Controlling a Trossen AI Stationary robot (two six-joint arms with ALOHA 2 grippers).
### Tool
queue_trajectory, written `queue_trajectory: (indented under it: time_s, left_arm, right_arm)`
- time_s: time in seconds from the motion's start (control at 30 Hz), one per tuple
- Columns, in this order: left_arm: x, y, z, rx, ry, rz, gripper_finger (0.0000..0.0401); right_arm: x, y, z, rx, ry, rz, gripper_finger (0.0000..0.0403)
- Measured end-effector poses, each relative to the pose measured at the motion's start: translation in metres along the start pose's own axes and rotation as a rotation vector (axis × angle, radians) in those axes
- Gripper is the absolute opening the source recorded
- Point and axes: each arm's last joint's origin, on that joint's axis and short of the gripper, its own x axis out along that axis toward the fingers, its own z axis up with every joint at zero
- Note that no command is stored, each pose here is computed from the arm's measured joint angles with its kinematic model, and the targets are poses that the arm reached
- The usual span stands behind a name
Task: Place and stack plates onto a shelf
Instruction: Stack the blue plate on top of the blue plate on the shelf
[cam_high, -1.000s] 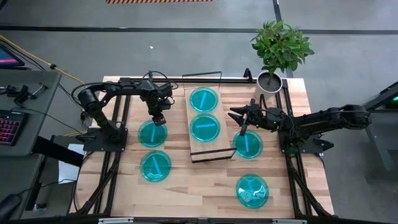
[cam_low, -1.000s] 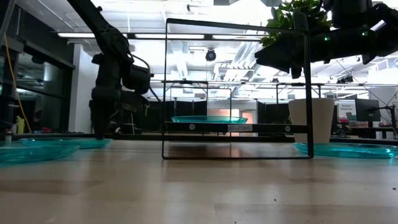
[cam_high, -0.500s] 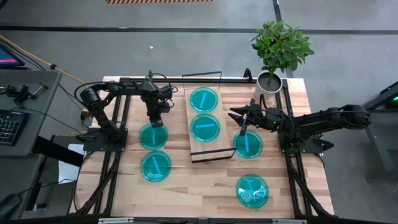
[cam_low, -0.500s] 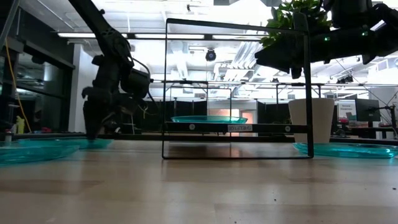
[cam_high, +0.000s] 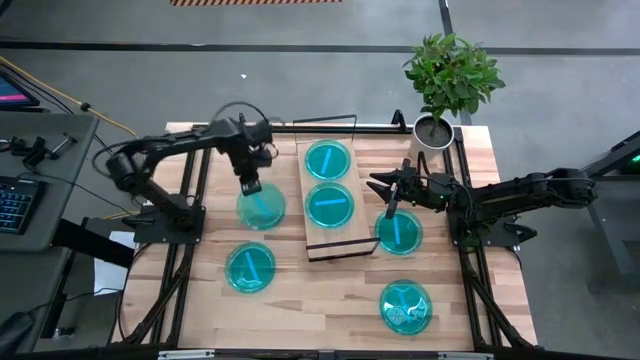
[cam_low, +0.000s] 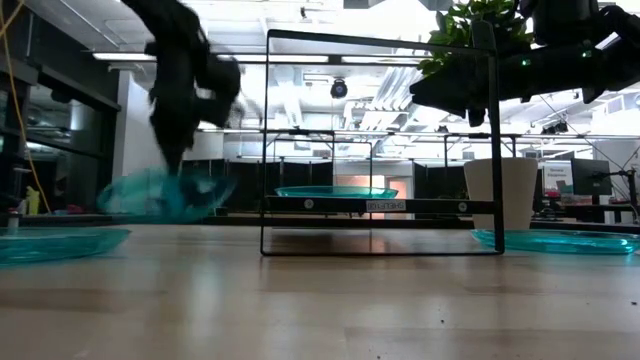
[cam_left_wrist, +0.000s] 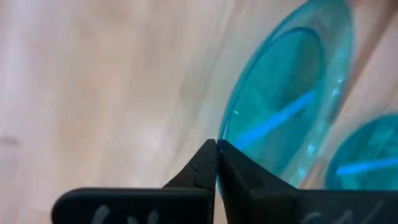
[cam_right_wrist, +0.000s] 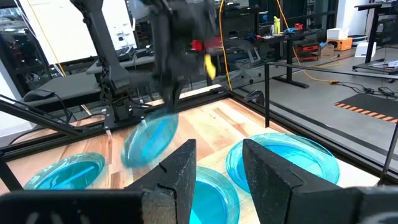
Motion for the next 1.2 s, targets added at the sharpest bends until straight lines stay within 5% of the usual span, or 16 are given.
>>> queue_trajectory:
  time_s: [0.23, 0.4, 0.6, 0.83, 1.2]
  left_arm:
    - [-0.076, -0.015, 0.004, -0.024, -0.483, 0.099, 0.0000]
    - [-0.091, -0.020, 0.021, -0.101, -0.779, 0.088, 0.0000]
    - [-0.050, -0.032, 0.040, -0.164, -0.943, 0.037, 0.0000]
    - [0.004, -0.032, 0.046, -0.391, -1.113, 0.051, 0.0000]
    - [0.053, -0.025, 0.066, -0.547, -1.101, 0.066, 0.0000]
  right_arm:
    - [0.000, 0.000, 0.000, 0.000, 0.000, 0.000, 0.0123]
    - [0.000, 0.000, 0.000, 0.001, 0.000, 0.000, 0.0123]
    - [0.000, 0.000, 0.000, 0.002, 0.000, 0.000, 0.0123]
    - [0.000, 0.000, 0.000, 0.001, 0.000, 0.000, 0.0123]
    - [0.000, 0.000, 0.000, 0.000, 0.000, 0.000, 0.0123]
